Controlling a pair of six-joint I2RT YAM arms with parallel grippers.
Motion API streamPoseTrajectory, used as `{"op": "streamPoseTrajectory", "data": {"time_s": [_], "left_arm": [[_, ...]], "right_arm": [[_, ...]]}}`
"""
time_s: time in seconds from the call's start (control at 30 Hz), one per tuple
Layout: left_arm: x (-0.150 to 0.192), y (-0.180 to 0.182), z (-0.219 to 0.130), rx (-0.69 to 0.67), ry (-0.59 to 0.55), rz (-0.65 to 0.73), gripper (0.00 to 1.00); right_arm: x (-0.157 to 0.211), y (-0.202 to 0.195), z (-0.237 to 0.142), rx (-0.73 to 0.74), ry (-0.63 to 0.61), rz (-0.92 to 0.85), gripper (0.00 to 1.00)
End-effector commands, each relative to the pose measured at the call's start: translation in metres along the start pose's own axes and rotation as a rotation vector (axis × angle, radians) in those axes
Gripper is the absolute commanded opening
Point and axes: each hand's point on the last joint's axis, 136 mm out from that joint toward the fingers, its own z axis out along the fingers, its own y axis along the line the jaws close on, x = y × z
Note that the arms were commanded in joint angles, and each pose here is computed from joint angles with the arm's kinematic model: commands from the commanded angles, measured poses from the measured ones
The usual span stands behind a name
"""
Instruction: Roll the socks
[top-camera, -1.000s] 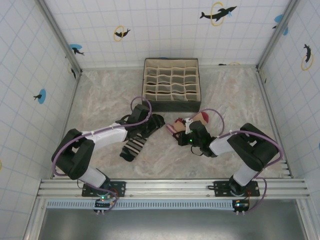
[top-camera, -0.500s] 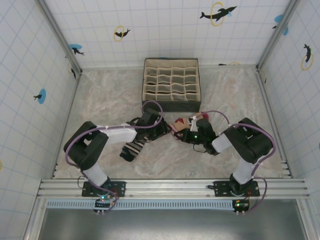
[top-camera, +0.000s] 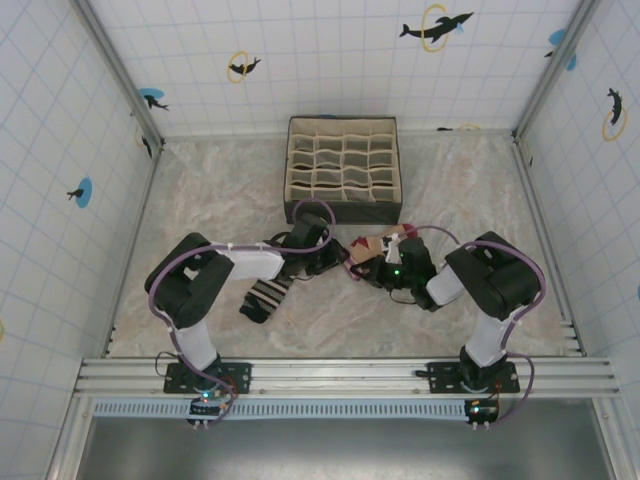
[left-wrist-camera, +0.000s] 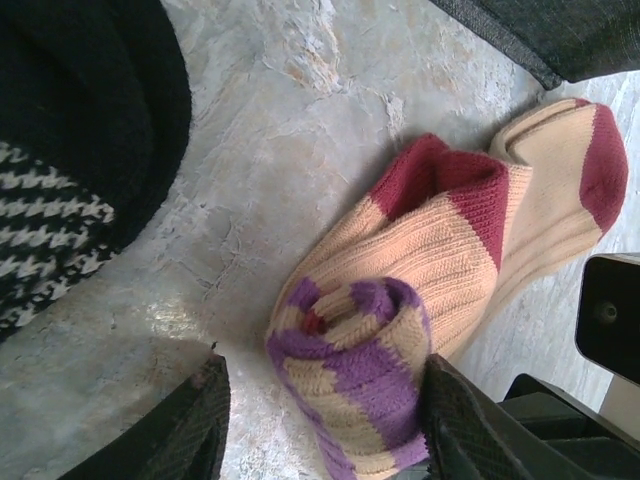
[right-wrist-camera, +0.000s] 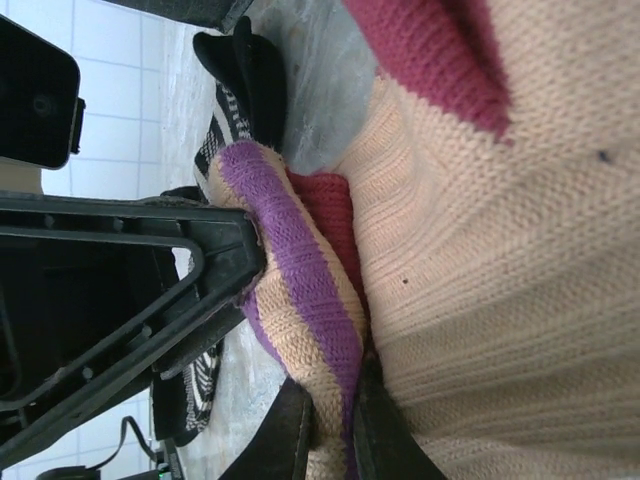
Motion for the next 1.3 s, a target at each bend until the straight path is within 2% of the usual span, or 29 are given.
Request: {"op": "streamPoseTrajectory", "data": {"time_s": [0.0,0.1,0.2,0.33,0.43,0.53,0.67,0.7,0.8,0.87,1.0,1.27], "left_arm": [[-0.001,0.005,0.007,-0.025,-0.002,0.002,0.44],[0.000,0.011,0.011,-0.044,-0.001,-0.012,0.43],[0.000,0.017,0.014,-0.080,0.007,-0.032,0.34],[-0.001,0.022,0.017,-0.126,0.014,-0.042,0.17],[-0.001,0.025,0.016,-0.163,0.025,-0.039,0.08],[-0.009,0.016,0.012,-0.180,0.026,-0.015,0.00],[-0.016,0.011,0.002,-0.218,0.027,0.012,0.00],[-0.016,0.012,-0.001,-0.233,0.033,0.017,0.00],[-0.020,0.014,-0.008,-0.266,0.039,0.029,0.00],[-0.019,0.018,-0.012,-0.275,0.051,0.024,0.00],[-0.014,0.026,-0.018,-0.280,0.083,0.004,0.00],[0.006,0.039,-0.028,-0.246,0.137,-0.053,0.00]], "right_arm": [[0.047,-0.074,-0.015,0.242,0.106,0.225,0.00],[0.045,-0.075,-0.015,0.243,0.101,0.227,0.00],[0.044,-0.076,-0.015,0.261,0.102,0.206,0.00],[0.039,-0.072,-0.017,0.267,0.087,0.162,0.10],[0.031,-0.065,-0.019,0.274,0.076,0.107,0.22],[0.019,-0.051,-0.021,0.286,0.050,0.006,0.39],[0.003,-0.020,-0.025,0.324,0.018,-0.203,0.50],[-0.001,-0.010,-0.027,0.342,0.000,-0.269,0.51],[-0.008,0.016,-0.034,0.385,-0.069,-0.454,0.63],[-0.010,0.028,-0.039,0.443,-0.116,-0.579,0.67],[-0.007,0.043,-0.043,0.582,-0.178,-0.836,0.72],[0.012,0.057,-0.028,0.866,-0.244,-1.286,0.71]]}}
